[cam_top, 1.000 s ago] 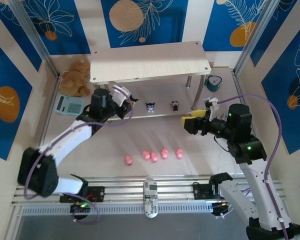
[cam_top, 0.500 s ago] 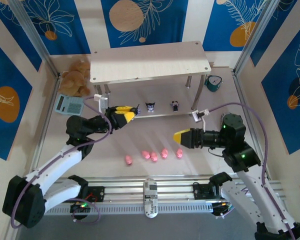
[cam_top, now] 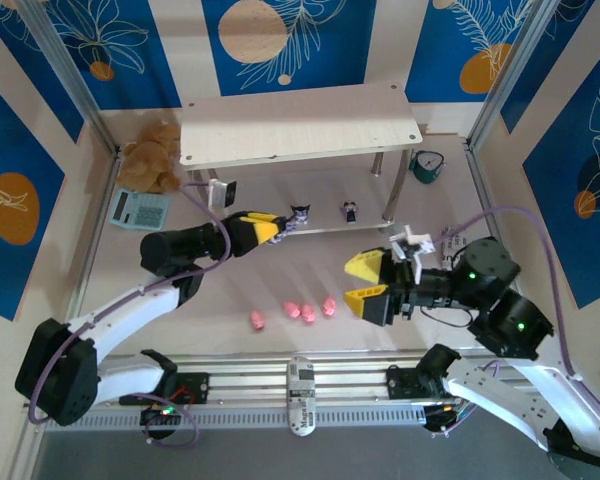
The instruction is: Place and organize the plastic toys onto the shelf
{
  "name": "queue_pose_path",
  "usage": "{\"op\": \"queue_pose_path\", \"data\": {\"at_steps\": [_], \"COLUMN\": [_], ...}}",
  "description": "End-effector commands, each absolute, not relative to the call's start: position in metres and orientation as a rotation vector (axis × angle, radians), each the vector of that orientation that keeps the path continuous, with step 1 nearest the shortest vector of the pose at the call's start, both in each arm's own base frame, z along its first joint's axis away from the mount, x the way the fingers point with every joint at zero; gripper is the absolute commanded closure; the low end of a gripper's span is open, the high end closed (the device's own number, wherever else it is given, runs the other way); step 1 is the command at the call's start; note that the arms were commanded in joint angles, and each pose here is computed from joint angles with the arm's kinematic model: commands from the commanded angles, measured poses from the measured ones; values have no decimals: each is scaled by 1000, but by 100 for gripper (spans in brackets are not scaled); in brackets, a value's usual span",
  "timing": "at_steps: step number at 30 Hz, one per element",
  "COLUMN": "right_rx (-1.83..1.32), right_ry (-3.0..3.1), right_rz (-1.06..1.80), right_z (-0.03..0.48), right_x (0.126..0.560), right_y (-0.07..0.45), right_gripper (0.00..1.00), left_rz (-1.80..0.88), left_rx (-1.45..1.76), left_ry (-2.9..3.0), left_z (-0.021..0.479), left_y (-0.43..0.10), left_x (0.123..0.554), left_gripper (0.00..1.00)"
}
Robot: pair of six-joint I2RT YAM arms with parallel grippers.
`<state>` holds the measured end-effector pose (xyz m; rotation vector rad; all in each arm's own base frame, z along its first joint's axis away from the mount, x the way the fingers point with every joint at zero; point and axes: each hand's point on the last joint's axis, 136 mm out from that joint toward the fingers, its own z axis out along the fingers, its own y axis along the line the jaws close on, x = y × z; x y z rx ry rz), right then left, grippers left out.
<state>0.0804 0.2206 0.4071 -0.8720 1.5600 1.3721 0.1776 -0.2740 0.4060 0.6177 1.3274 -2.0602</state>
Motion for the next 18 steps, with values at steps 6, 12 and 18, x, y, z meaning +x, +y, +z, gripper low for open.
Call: {"op": "queue_pose_path", "data": {"at_steps": [6, 12, 18], "right_rx": [-1147, -1236, -1262], "right_ry": [1405, 1343, 1282], "right_rz": [858, 735, 720], "right_z": [400, 407, 421], "right_x": [115, 127, 131], "right_y": [227, 241, 251], "right_gripper": [24, 22, 22], "left_rz": [-2237, -2297, -2318], "left_rx": [782, 855, 876], "left_ry": [1320, 1356, 1374], "left_z": [442, 449, 448], "left_y": [-284, -293, -301], "left_x": [142, 131, 131], "left_gripper": [83, 82, 82]}}
